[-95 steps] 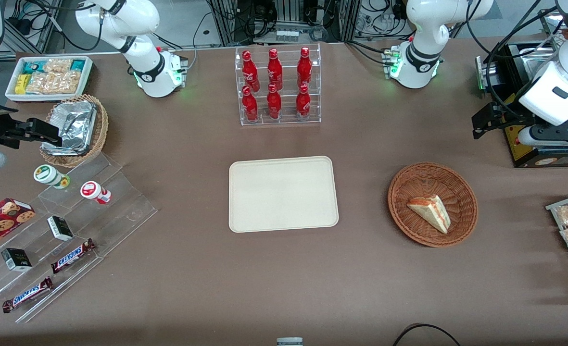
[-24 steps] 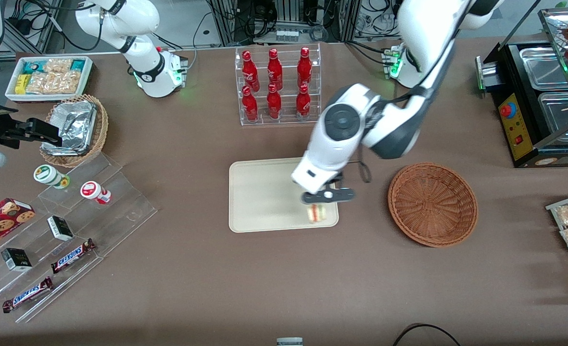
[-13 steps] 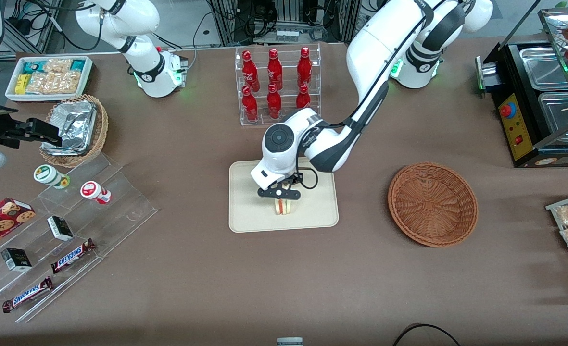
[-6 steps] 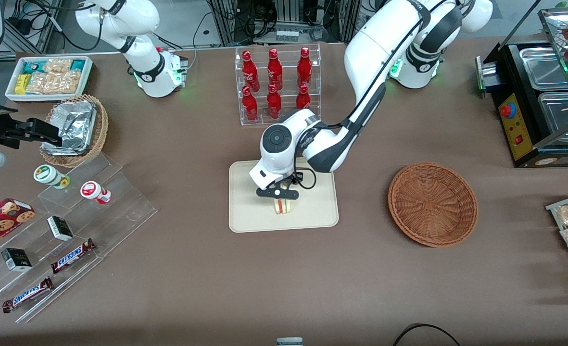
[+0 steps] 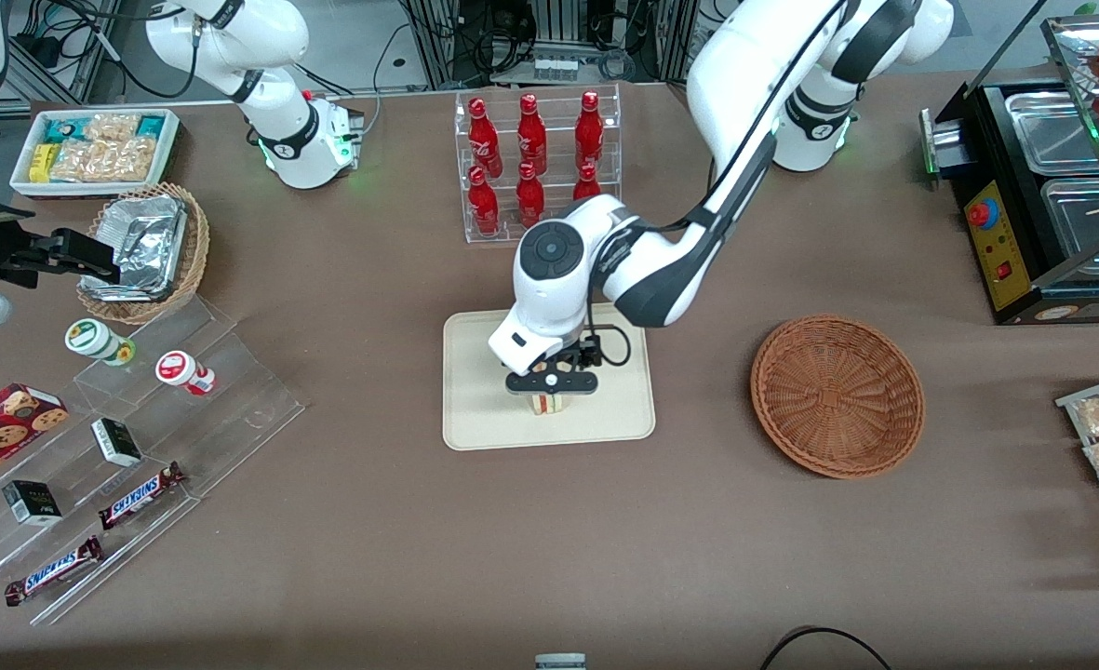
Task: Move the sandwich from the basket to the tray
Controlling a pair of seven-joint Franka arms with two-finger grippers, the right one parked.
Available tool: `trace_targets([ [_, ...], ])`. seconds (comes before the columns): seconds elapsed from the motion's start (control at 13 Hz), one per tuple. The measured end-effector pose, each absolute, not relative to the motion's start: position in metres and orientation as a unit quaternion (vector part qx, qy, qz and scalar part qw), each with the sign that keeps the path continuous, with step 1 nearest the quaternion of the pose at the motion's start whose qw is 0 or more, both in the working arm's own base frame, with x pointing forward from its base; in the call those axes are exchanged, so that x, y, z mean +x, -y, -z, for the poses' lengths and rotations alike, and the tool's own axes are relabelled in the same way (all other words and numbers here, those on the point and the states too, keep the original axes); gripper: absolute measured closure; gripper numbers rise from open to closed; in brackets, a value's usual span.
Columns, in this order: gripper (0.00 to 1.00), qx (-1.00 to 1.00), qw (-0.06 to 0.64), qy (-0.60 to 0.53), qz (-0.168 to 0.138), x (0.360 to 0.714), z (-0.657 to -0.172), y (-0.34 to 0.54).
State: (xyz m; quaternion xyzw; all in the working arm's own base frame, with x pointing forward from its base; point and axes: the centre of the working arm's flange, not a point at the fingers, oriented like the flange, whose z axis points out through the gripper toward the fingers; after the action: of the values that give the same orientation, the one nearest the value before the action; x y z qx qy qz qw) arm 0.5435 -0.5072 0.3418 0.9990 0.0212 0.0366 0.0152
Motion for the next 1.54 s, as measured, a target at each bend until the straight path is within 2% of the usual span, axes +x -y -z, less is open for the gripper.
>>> trace_targets([
  [0.31, 0.00, 0.995, -0.028, -0.081, -0.050, 0.573, -0.419, 0.439],
  [0.54, 0.00, 0.992, -0.044, -0.113, -0.045, 0.592, -0.465, 0.368],
  [1.23, 0.00, 0.997, -0.039, -0.059, -0.014, 0.577, -0.537, 0.193],
  [1.54, 0.00, 0.999, -0.017, -0.043, -0.005, 0.583, -0.556, 0.116],
])
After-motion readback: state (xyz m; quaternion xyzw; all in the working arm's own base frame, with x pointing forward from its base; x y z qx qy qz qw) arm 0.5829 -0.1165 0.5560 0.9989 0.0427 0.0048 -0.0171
